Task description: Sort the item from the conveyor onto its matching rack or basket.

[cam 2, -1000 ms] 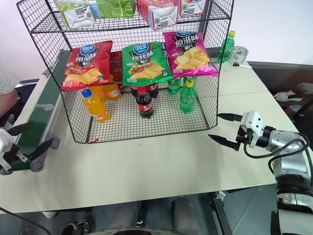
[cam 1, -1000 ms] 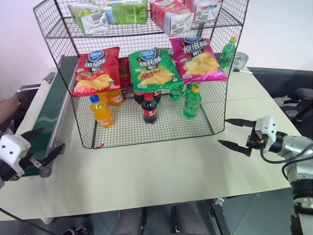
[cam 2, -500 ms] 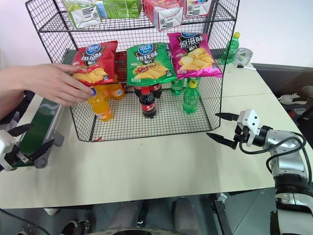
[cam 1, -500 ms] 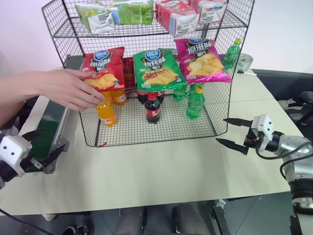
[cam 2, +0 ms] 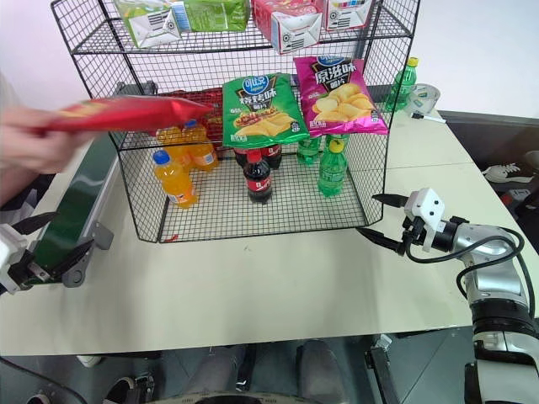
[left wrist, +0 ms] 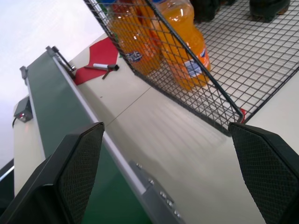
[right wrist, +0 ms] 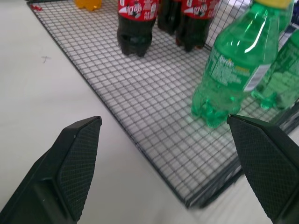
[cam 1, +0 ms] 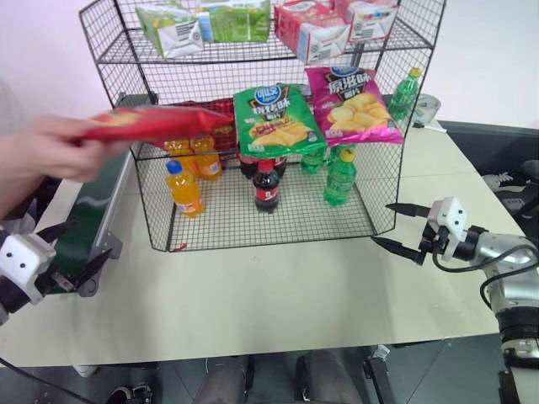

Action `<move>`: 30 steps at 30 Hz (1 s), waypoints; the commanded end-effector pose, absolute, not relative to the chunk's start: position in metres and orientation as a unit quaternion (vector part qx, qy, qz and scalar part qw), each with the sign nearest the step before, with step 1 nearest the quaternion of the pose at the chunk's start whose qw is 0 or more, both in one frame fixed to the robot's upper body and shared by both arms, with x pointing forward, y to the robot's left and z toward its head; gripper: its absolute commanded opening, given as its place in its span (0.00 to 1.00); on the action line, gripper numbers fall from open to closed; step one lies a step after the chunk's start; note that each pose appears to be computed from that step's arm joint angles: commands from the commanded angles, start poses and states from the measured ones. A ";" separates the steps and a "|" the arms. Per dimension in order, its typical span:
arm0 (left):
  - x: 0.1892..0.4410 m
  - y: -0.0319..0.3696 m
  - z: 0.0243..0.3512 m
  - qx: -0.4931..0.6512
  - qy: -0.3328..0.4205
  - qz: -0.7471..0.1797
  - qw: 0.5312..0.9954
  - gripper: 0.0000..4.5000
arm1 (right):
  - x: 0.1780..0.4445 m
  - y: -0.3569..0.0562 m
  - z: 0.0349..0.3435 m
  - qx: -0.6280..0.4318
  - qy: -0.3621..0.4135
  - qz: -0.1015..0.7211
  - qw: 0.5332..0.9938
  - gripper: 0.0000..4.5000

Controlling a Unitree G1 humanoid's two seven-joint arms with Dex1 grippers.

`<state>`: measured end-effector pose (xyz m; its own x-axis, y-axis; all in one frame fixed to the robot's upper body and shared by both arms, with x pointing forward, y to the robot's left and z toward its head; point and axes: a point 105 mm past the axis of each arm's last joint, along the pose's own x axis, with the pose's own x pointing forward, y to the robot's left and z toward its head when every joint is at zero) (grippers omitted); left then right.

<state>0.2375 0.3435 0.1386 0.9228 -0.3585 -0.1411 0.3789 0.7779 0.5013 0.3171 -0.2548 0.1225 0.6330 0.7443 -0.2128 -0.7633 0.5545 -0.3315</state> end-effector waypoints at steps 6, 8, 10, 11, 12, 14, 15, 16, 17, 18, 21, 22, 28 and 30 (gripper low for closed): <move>0.235 0.347 0.148 0.281 0.001 -0.183 0.942 0.98 | 0.319 -0.246 0.140 -0.213 -0.003 0.426 0.879 1.00; 0.235 0.348 0.148 0.282 0.001 -0.182 0.942 0.98 | 0.319 -0.244 0.141 -0.212 -0.005 0.427 0.879 1.00; 0.235 0.348 0.148 0.282 0.002 -0.182 0.942 0.98 | 0.318 -0.243 0.142 -0.212 -0.005 0.427 0.879 1.00; 0.234 0.348 0.148 0.282 0.002 -0.181 0.942 0.98 | 0.318 -0.243 0.142 -0.211 -0.005 0.429 0.878 1.00; 0.234 0.348 0.148 0.282 0.002 -0.181 0.942 0.98 | 0.317 -0.242 0.142 -0.212 -0.005 0.431 0.877 1.00; 0.235 0.348 0.148 0.283 0.001 -0.180 0.942 0.98 | 0.318 -0.241 0.143 -0.211 -0.004 0.430 0.878 1.00; 0.235 0.349 0.148 0.283 0.001 -0.178 0.943 0.98 | 0.318 -0.241 0.143 -0.212 -0.003 0.431 0.877 1.00; 0.235 0.349 0.148 0.284 0.000 -0.176 0.943 0.98 | 0.318 -0.240 0.144 -0.214 -0.004 0.433 0.876 1.00; 0.235 0.350 0.149 0.286 -0.002 -0.173 0.942 0.98 | 0.317 -0.239 0.144 -0.215 -0.005 0.436 0.874 1.00; 0.235 0.352 0.151 0.288 -0.005 -0.166 0.943 0.98 | 0.317 -0.238 0.144 -0.217 -0.005 0.440 0.871 1.00; 0.236 0.357 0.154 0.290 -0.012 -0.144 0.946 0.98 | 0.314 -0.233 0.150 -0.212 -0.020 0.454 0.865 1.00; 0.236 0.358 0.154 0.289 -0.012 -0.140 0.947 0.98 | 0.314 -0.231 0.151 -0.213 -0.026 0.457 0.863 1.00; 0.234 0.357 0.153 0.300 -0.012 -0.138 0.944 0.98 | 0.311 -0.220 0.154 -0.204 -0.039 0.474 0.856 1.00; 0.234 0.357 0.154 0.305 -0.014 -0.136 0.943 0.98 | 0.309 -0.216 0.152 -0.202 -0.039 0.481 0.852 1.00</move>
<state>0.2355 0.3529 0.1407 0.9540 -0.2834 -0.0977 0.2904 0.7926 0.5362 0.3121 -0.2236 0.1434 0.5557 0.8168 -0.1550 -0.8022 0.4779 -0.3578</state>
